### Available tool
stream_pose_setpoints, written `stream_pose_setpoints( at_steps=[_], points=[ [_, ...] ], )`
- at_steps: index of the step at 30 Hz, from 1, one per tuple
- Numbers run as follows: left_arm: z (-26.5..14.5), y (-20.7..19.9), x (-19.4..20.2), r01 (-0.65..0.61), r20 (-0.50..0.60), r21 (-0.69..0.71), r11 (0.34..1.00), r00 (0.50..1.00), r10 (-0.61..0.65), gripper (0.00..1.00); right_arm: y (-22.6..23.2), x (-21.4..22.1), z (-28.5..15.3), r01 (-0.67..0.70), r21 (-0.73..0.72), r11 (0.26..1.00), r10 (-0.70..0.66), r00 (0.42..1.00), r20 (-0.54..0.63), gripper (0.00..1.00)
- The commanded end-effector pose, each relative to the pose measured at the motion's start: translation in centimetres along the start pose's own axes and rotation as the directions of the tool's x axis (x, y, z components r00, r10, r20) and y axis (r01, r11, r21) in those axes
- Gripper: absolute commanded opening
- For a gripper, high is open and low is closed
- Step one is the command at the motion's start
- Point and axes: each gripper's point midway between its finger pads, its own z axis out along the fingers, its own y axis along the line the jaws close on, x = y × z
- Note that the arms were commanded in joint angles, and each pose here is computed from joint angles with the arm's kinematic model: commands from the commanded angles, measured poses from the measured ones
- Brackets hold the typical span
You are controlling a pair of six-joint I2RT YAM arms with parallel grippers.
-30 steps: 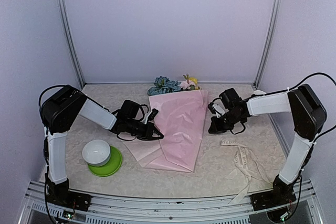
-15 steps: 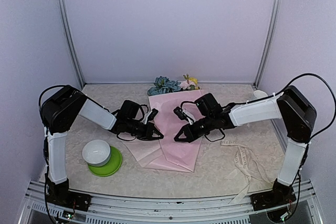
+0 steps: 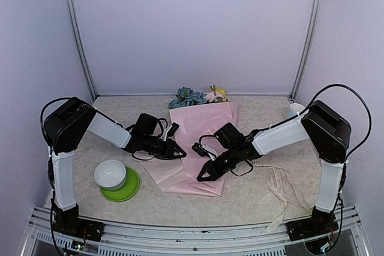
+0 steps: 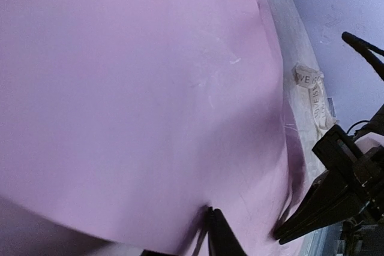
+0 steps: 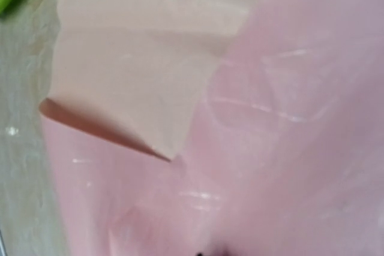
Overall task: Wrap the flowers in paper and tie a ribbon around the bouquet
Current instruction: Pick up the two-thirds-folded wrapping paper from the center of the board.
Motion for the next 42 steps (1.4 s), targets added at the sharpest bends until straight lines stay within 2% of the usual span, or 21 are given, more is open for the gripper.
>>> stream_pose_setpoints(
  at_steps=[1, 4, 6, 8, 10, 12, 21, 29, 32, 36, 37, 42],
  points=[
    [-3.4, -1.1, -2.5, -0.03, 0.092, -0.083, 0.996, 0.995, 0.038, 0.23, -3.2, 4.2, 0.9, -0.078, 0.147, 0.986, 0.096, 0.988, -0.123, 0.0],
    [-5.2, -5.5, -2.1, -0.152, 0.062, -0.119, 0.981, 0.985, 0.16, 0.27, -2.8, 3.9, 1.0, -0.103, 0.125, 0.987, 0.116, 0.987, -0.107, 0.0],
    [-4.5, -7.2, 1.0, -0.219, -0.063, -0.143, 0.965, 0.975, 0.212, 0.27, -2.6, 3.8, 0.9, -0.123, 0.114, 0.986, 0.134, 0.986, -0.099, 0.0],
    [-3.5, -7.7, 5.4, -0.238, -0.2, -0.159, 0.958, 0.958, 0.205, 0.2, -2.2, 3.4, 0.7, -0.147, 0.103, 0.984, 0.155, 0.984, -0.083, 0.0],
    [-3.1, -7.3, 8.9, -0.219, -0.278, -0.189, 0.957, 0.947, 0.162, 0.15, -1.8, 2.9, 0.5, -0.162, 0.087, 0.983, 0.168, 0.984, -0.059, 0.0],
    [-2.9, -7.2, 10.9, -0.197, -0.3, -0.21, 0.958, 0.945, 0.128, 0.14, -1.6, 2.7, 0.4, -0.18, 0.079, 0.981, 0.183, 0.982, -0.041, 0.0],
    [-2.1, -4.2, 14.5, -0.189, -0.379, -0.365, 0.912, 0.925, 0.04, 0.11, -1.7, 3.7, 0.2, -0.211, 0.113, 0.971, 0.214, 0.977, -0.015, 0.0],
    [-6.6, -2.6, 17.9, -0.2, -0.427, -0.503, 0.84, 0.903, -0.041, 0.09, -1.7, 4.1, 0.5, -0.183, 0.155, 0.971, 0.189, 0.982, -0.026, 0.0],
    [-7.9, -3.2, 16.1, -0.191, -0.372, -0.532, 0.825, 0.928, -0.026, 0.11, -1.6, 4.2, 0.6, -0.172, 0.162, 0.972, 0.179, 0.983, -0.03, 0.0],
    [-8.8, -5.5, 9.9, -0.075, -0.152, -0.486, 0.871, 0.988, 0.001, 0.35, -1.6, 4.4, 0.8, -0.171, 0.167, 0.971, 0.18, 0.983, -0.041, 0.0],
    [-9.4, -6.2, 7.1, 0.043, -0.008, -0.425, 0.904, 0.999, -0.051, 0.47, -1.6, 4.5, 0.9, -0.139, 0.165, 0.976, 0.149, 0.988, -0.05, 0.0],
    [-10.7, -4.9, 6.7, 0.32, 0.219, -0.371, 0.872, 0.942, -0.253, 0.51, -1.2, 4.3, 0.9, -0.133, 0.157, 0.979, 0.141, 0.989, -0.043, 0.0]
  ],
)
